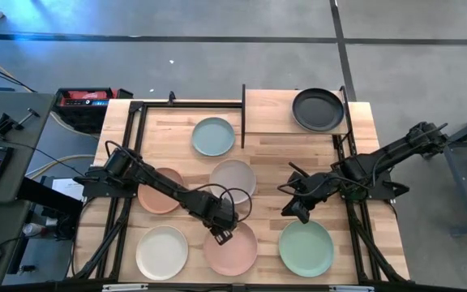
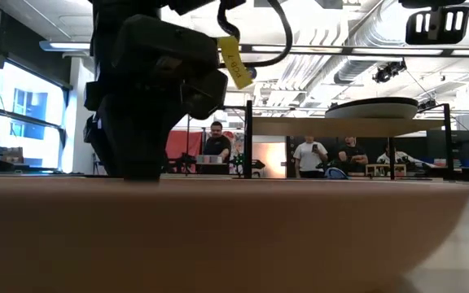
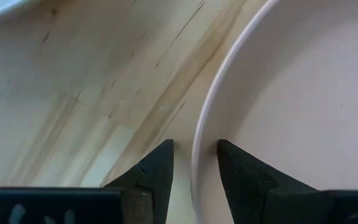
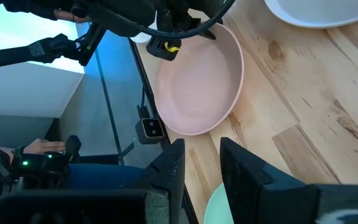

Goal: Place and stack plates onto a shelf
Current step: Stack the pink plate on the top of the black plate on the shelf

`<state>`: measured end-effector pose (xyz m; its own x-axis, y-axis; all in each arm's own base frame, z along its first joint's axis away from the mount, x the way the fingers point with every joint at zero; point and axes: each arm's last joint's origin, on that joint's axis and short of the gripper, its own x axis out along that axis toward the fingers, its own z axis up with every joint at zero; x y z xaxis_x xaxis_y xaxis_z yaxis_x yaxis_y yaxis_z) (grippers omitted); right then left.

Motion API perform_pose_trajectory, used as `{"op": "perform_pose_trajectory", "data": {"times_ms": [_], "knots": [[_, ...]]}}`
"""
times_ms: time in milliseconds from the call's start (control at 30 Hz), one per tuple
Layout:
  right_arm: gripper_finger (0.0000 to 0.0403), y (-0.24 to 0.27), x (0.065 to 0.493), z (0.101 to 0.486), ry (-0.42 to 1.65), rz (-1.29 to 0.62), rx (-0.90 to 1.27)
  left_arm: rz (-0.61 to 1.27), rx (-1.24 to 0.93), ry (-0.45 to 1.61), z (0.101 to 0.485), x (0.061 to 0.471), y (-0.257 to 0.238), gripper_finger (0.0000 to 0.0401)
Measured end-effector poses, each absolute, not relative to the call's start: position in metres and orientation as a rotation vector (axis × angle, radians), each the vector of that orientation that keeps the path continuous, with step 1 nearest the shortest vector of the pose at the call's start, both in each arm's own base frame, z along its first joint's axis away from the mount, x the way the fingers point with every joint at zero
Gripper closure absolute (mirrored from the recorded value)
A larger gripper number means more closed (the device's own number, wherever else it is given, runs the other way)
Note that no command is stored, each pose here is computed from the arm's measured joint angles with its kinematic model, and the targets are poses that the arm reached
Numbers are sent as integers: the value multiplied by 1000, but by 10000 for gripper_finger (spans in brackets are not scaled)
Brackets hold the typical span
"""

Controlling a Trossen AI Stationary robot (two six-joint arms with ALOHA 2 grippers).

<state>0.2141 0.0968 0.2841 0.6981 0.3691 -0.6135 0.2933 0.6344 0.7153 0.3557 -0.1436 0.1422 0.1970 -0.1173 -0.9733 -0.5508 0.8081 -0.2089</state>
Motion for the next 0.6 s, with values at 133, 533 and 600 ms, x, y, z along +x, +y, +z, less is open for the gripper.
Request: {"op": "perform_pose_trajectory", "data": {"times_ms": [133,533,600], "knots": [[318,97,214,284,825,47,910,324,-603,1359,142,356,-144,326],[318,96,214,284,814,32,905,288,-624,1356,148,357,-144,395],[318,96,215,284,807,24,901,279,-624,1347,154,355,-144,398]]}}
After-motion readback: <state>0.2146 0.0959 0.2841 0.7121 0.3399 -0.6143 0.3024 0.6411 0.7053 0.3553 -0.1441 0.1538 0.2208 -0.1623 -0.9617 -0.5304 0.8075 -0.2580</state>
